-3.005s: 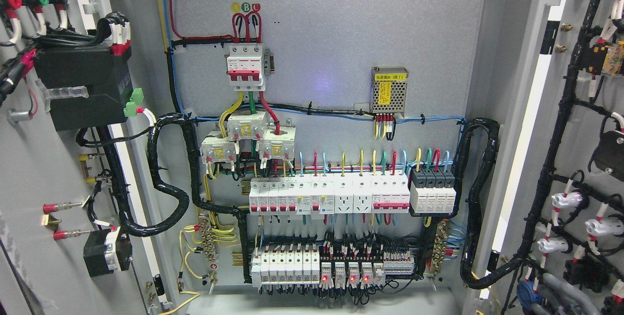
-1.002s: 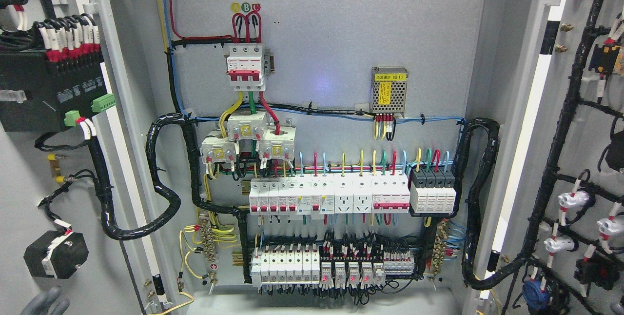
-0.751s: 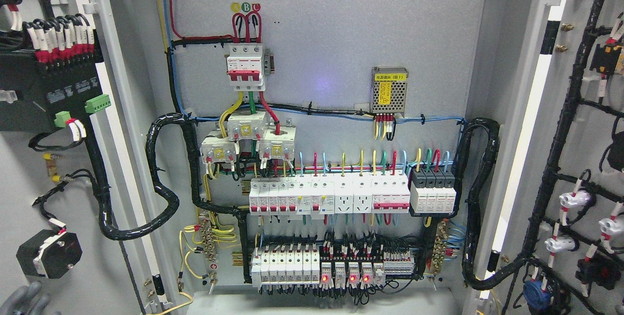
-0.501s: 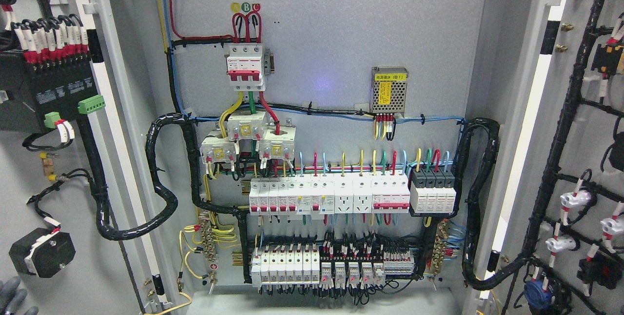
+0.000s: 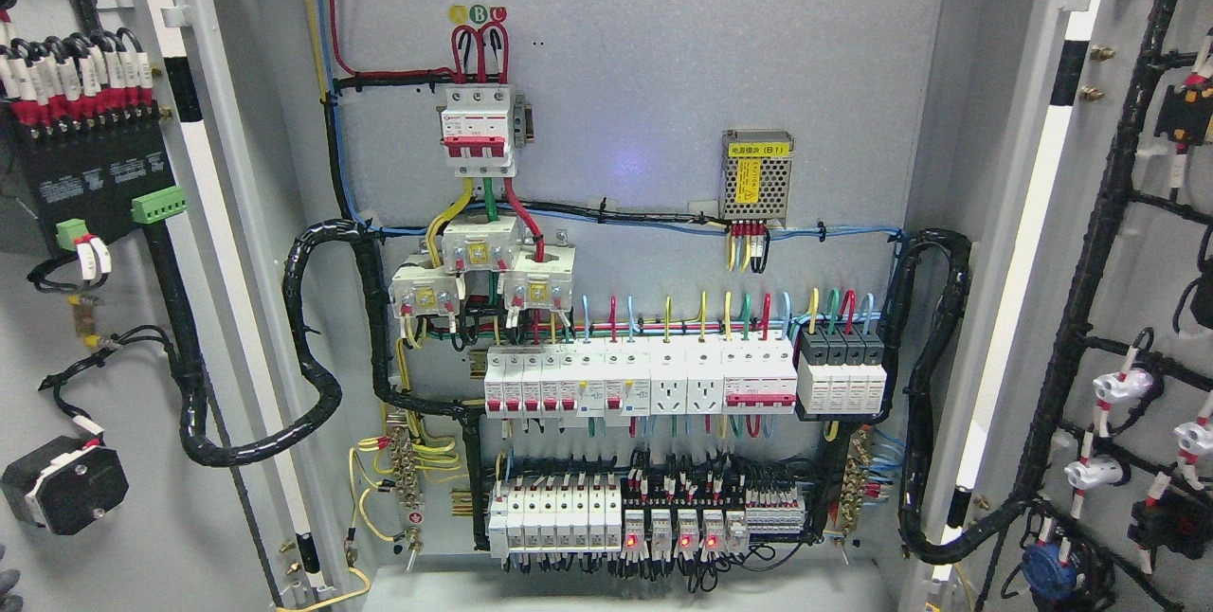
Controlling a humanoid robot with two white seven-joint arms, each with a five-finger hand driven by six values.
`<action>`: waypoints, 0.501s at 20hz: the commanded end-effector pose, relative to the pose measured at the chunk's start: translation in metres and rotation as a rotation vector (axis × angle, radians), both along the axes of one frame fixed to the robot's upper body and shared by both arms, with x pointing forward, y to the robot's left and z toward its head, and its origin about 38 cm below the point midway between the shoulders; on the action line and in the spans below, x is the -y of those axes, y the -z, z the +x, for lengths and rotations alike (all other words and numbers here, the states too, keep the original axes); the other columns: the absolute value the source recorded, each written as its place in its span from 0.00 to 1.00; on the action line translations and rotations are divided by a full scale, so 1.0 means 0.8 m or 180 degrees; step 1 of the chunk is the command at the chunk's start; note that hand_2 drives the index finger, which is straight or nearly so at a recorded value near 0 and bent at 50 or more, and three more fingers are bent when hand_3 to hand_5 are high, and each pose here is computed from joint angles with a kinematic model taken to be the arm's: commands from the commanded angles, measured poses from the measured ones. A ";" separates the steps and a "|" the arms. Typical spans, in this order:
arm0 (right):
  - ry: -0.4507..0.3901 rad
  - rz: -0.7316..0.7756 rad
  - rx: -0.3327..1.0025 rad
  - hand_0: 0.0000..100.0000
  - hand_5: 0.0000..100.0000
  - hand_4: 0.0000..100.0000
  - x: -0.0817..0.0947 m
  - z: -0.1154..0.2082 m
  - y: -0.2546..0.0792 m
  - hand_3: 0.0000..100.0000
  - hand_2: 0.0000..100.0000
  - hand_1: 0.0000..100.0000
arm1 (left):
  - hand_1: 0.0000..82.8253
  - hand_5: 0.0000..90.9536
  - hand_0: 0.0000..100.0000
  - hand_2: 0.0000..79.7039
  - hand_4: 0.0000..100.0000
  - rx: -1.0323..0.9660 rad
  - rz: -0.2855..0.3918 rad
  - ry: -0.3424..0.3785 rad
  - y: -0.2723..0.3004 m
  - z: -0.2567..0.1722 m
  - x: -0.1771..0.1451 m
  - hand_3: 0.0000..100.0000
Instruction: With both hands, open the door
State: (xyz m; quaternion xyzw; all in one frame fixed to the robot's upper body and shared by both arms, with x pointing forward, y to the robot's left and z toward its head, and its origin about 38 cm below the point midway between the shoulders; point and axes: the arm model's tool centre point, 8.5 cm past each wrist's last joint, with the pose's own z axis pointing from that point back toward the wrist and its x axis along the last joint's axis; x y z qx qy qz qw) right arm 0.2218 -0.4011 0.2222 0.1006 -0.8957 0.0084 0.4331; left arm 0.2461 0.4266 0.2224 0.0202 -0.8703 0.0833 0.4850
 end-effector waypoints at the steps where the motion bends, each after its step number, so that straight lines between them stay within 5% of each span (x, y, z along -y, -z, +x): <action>1: 0.0087 0.0078 -0.0048 0.19 0.00 0.00 0.014 -0.001 0.008 0.00 0.00 0.00 | 0.00 0.00 0.00 0.00 0.00 -0.0108 0.0000 -0.0269 0.009 0.001 -0.042 0.00; 10: 0.0094 0.0080 -0.0057 0.19 0.00 0.00 0.015 -0.001 0.009 0.00 0.00 0.00 | 0.00 0.00 0.00 0.00 0.00 -0.0176 -0.0077 -0.0388 0.011 0.003 -0.071 0.00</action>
